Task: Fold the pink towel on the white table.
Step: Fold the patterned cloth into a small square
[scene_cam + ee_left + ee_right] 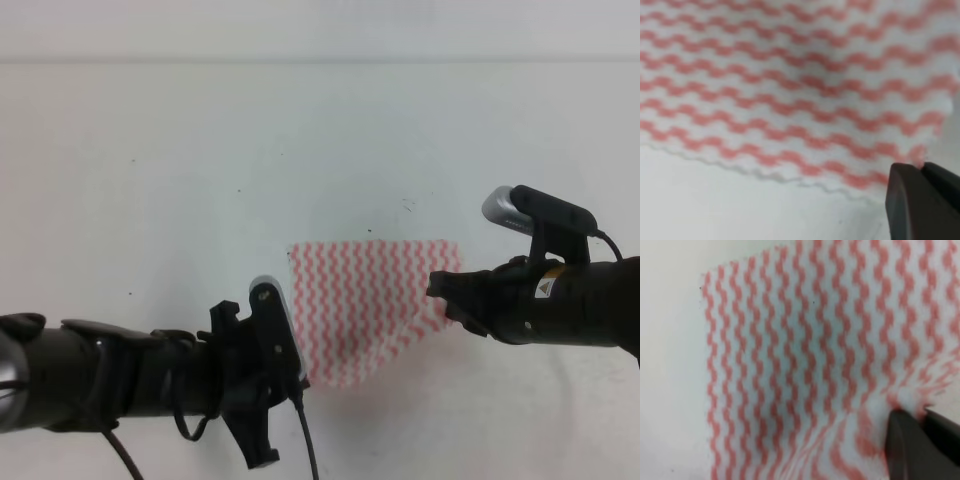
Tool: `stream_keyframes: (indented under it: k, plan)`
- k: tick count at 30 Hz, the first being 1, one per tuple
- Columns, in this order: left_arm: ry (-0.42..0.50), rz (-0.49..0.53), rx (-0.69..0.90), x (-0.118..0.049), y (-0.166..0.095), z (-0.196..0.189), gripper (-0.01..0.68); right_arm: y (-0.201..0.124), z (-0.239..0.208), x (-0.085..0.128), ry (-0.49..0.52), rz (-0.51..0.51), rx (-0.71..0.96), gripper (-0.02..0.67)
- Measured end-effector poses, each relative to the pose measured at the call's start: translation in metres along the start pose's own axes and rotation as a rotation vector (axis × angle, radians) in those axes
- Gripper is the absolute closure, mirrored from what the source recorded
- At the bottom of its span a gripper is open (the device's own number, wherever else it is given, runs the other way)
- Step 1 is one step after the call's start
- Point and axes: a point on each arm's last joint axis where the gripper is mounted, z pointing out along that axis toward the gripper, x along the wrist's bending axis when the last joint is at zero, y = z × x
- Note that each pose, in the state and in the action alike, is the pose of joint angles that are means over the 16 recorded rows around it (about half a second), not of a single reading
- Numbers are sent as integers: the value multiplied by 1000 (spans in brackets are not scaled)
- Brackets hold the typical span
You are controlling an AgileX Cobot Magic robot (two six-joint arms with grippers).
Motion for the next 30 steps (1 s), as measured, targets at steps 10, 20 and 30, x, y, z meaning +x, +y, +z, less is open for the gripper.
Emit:
stream_keyframes:
  k: [10,20,30]
  plan:
    - [70,-87,-23,17,15,-4,677,2,-1,1,9,-3,-21,666]
    - [140,-132,-34,36,28,-3,676,4,0,2,19,0,-44,665]
    - [184,-154,-20,48,33,2,676,7,4,2,27,2,-75,665]
